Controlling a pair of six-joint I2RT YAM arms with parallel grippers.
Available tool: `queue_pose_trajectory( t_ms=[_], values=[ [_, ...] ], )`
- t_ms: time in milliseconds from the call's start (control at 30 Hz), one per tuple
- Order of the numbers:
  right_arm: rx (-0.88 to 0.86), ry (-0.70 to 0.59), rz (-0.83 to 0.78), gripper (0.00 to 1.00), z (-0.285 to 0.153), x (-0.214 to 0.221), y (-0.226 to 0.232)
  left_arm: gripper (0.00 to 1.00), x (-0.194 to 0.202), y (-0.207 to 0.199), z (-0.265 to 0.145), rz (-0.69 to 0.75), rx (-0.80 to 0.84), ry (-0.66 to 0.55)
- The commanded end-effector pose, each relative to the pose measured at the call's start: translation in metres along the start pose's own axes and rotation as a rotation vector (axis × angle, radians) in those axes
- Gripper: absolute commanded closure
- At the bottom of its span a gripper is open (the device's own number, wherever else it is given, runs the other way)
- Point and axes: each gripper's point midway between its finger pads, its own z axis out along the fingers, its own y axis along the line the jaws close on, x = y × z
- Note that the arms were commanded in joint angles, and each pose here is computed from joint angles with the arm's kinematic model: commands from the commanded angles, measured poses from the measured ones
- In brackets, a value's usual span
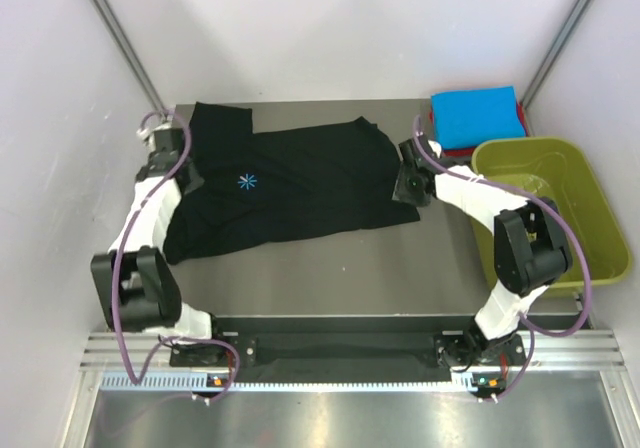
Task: Fold and stack the t-shirts
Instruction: Fold the tshirt
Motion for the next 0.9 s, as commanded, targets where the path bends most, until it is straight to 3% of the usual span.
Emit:
queue_pose_trajectory(
  t_ms=[0,167,300,867],
  values=[
    [0.041,-0.05,0.085,0.58,-0.009,-0.002,-0.003,0.59,0.022,0.03,-0.004,-0.223,0.061,0.082],
    [0.098,-0.064,0.103,0.56,0.001,0.006,-0.017,0.59,0.061,0.071,0.004,-0.39,-0.003,0.141],
    [0.102,-0.06,0.101,0.56,0.006,0.009,-0.017,0.56,0.076,0.092,0.005,-0.485,-0.075,0.123],
    [0.197,-0.053,0.081,0.58,0.042,0.027,-0.036,0.48,0.125,0.103,0.02,-0.584,-0.162,0.152]
  ],
)
